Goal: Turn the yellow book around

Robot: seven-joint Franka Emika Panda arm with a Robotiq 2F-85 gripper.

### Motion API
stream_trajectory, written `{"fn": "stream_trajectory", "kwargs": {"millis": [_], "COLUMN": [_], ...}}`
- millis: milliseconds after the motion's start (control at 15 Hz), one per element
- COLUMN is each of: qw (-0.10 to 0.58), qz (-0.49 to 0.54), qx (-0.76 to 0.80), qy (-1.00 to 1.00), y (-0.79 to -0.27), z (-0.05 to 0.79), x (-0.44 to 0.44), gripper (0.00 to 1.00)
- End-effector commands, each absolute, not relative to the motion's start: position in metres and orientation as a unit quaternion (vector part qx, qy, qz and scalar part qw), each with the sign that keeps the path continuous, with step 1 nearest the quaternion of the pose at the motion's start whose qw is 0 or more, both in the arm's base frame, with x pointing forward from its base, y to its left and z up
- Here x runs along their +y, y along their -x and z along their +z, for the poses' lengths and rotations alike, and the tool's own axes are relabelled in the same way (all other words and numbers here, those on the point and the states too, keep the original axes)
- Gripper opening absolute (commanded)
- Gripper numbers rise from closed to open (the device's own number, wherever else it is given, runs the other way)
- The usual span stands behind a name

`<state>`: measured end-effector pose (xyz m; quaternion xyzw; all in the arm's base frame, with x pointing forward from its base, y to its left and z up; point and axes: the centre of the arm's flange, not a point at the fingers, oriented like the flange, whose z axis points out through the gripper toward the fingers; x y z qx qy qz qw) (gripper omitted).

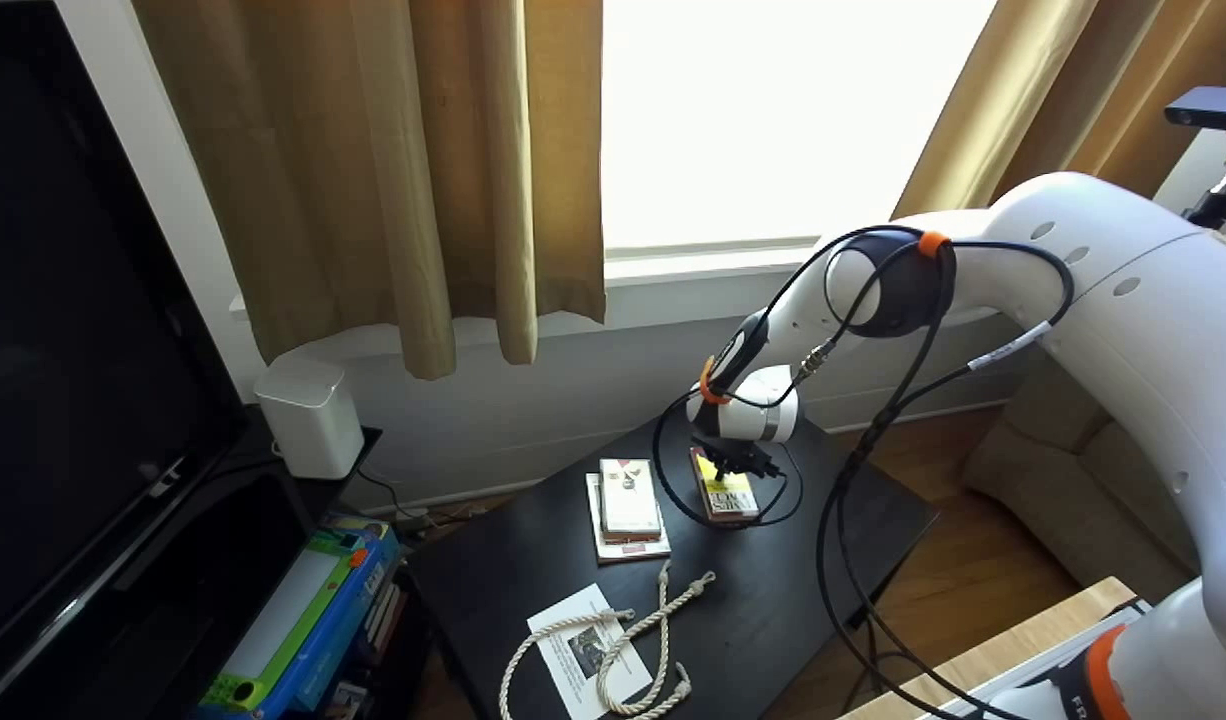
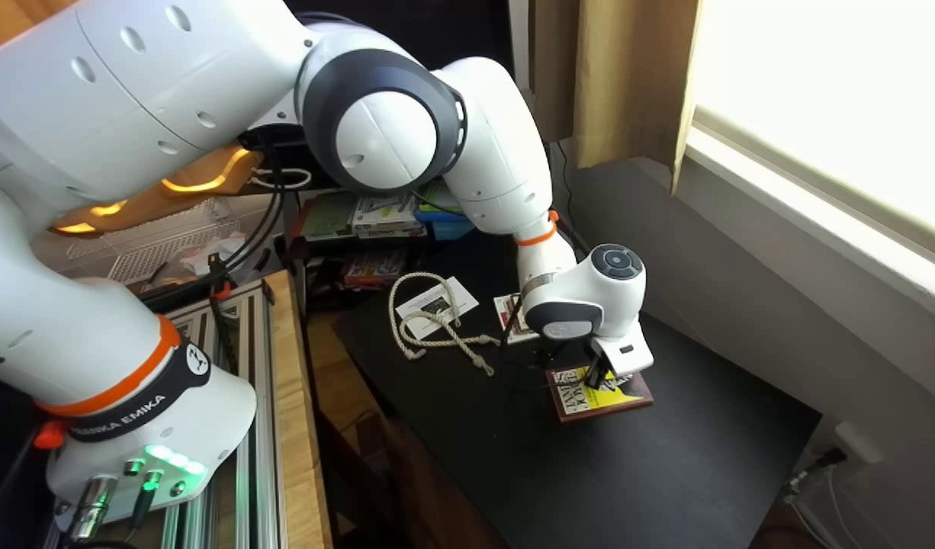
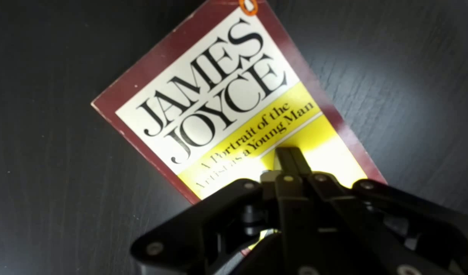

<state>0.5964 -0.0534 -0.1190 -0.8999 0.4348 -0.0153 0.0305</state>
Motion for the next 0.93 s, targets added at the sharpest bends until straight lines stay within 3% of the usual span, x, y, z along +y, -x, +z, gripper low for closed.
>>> {"fn": "stream_trajectory", "kwargs": {"millis": [0, 867], "qw": [0.031, 0.010], "qz": [-0.015, 0.013], "qx": [0.435, 0.566], "qy": [0.900, 0.824], "y": [-0.596, -0.572], "z": [-0.119, -0.148], "x": [-0.053, -0.067], "gripper": [0.01, 0.00]}}
